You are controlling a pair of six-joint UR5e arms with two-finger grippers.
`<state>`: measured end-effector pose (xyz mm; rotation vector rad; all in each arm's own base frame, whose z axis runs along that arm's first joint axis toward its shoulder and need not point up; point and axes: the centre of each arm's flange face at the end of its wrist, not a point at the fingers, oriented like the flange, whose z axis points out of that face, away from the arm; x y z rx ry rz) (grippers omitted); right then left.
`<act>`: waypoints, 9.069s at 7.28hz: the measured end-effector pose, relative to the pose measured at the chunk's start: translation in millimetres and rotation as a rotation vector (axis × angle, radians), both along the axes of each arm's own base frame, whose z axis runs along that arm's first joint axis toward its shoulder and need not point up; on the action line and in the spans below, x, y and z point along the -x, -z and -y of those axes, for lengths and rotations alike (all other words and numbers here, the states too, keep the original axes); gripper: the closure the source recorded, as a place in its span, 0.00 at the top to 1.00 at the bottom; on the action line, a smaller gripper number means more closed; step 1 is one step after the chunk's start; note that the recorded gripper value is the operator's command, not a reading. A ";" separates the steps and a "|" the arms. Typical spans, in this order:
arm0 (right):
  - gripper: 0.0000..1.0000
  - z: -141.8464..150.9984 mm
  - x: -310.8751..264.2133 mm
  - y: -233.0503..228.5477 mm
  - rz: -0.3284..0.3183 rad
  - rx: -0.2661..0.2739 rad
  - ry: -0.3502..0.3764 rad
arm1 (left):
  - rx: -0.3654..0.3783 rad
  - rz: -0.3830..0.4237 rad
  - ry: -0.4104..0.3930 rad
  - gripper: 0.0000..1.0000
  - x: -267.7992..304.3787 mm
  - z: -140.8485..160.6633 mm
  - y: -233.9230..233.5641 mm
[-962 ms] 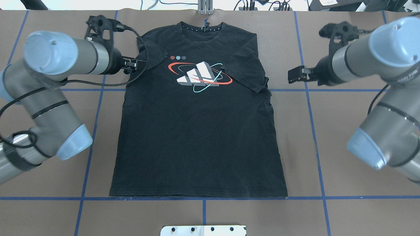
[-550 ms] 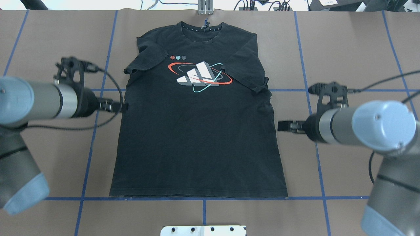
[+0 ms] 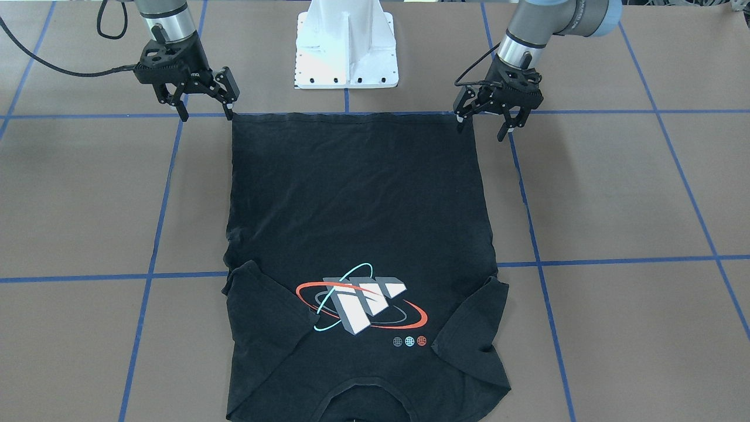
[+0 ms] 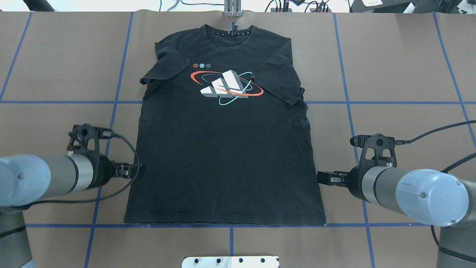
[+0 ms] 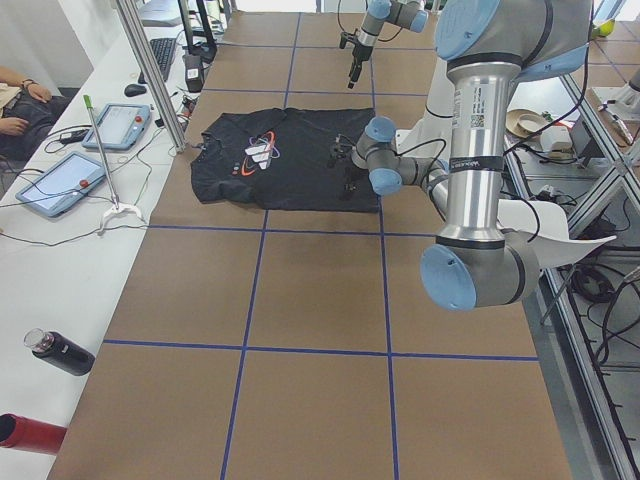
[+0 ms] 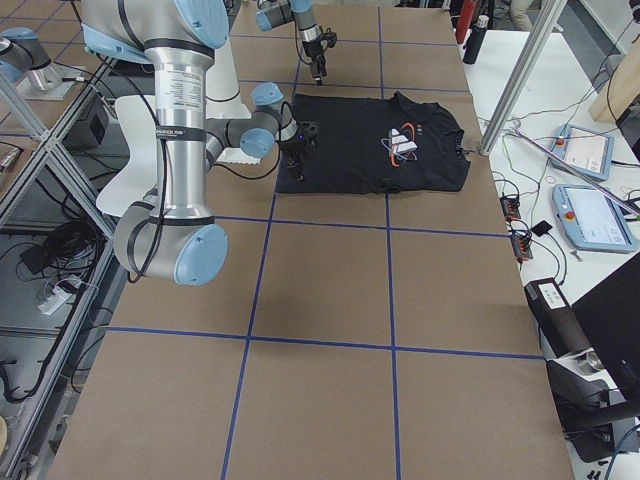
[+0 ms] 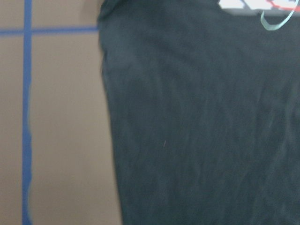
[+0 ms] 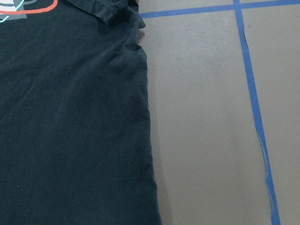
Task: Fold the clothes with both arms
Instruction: 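Lower both grippers to the shirt's bottom hem corners nearest the robot, then grasp the bottom hem corners with both grippers, then lift the hem with both grippers and fold it toward the collar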
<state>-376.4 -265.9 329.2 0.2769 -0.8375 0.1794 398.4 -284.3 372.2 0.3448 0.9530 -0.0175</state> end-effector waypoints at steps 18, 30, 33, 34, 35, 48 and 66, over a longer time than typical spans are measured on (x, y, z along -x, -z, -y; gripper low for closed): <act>1.00 -3.9 2.0 0.9 0.007 -0.007 0.000 | 0.140 0.024 -0.041 0.23 -42.7 -81.4 -38.8; 0.66 -61.5 61.9 -59.2 -0.021 -0.022 -0.027 | 0.126 -0.009 -0.021 0.00 -42.2 -79.2 -22.9; 0.51 -88.8 78.2 -67.0 -0.019 -0.011 -0.027 | 0.109 -0.007 0.003 0.00 -40.0 -76.6 -22.7; 0.51 -93.5 80.1 -67.3 -0.019 -0.010 -0.021 | 0.106 -0.007 0.008 0.00 -39.6 -76.0 -22.6; 0.51 -97.4 81.7 -67.6 -0.020 -0.010 -0.013 | 0.104 -0.006 0.012 0.00 -39.4 -75.6 -22.7; 0.00 -107.3 -24.4 63.4 0.106 0.116 0.132 | 0.117 -0.107 -0.171 0.00 59.9 -93.2 103.2; 0.00 201.3 -18.6 102.8 -0.037 0.066 -0.307 | -0.036 0.066 0.310 0.00 40.7 224.8 126.2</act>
